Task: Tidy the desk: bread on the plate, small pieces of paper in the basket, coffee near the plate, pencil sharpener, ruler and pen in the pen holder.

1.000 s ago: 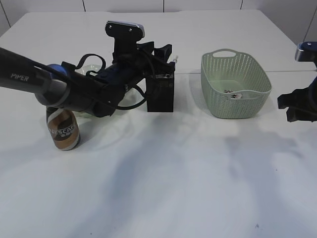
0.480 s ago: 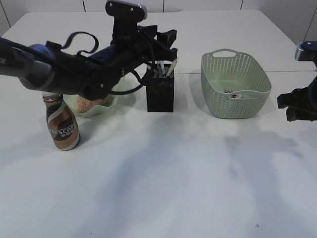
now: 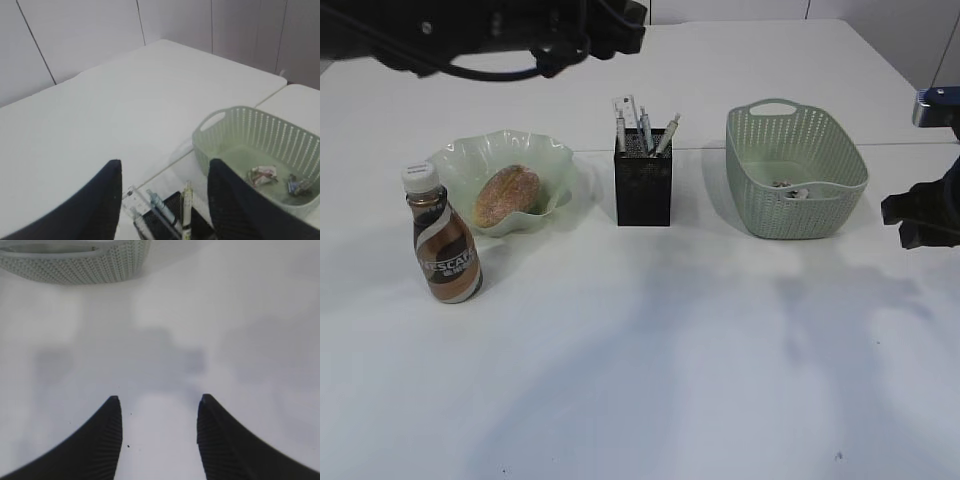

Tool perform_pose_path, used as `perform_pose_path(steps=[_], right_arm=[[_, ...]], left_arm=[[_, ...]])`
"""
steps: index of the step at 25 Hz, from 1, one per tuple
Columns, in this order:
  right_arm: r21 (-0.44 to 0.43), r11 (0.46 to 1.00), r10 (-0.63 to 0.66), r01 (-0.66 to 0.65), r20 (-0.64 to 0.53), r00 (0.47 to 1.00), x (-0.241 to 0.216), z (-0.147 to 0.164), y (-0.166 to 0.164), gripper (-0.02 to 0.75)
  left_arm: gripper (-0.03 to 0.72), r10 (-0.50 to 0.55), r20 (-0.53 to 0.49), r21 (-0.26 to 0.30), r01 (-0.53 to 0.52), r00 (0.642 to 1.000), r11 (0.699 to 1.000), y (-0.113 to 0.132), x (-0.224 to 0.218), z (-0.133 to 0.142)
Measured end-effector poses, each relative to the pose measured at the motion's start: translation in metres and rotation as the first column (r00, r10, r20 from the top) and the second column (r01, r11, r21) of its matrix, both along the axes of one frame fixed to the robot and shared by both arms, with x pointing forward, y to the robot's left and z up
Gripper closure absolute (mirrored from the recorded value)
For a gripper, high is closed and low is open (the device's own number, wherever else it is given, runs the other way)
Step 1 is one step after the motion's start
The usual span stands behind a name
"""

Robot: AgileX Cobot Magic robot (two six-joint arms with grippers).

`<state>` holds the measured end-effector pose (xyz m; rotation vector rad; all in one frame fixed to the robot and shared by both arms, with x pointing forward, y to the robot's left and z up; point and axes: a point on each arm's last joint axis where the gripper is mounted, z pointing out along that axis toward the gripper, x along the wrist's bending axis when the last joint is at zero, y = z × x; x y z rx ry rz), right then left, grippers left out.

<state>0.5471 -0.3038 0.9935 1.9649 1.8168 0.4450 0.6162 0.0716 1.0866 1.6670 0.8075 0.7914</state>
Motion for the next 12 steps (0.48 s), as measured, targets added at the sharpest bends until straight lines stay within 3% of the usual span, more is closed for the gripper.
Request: perform_pose_path(steps=[6,12], right_arm=[[-0.036,0.998,0.049,-0.049,0.009,0.999,-0.007,0.013,-0.001,0.344],[-0.058,0.996,0.068,-0.066,0.035,0.997,-0.02,0.033,-0.001,0.344]], left_arm=[[0.298,0.072,-0.14,0.142,-0.052,0.987,0.988,0.027,-0.032,0.034],[0.298,0.17,-0.317,0.263,-0.085,0.933,0.961,0.055,-0.068,0.054]])
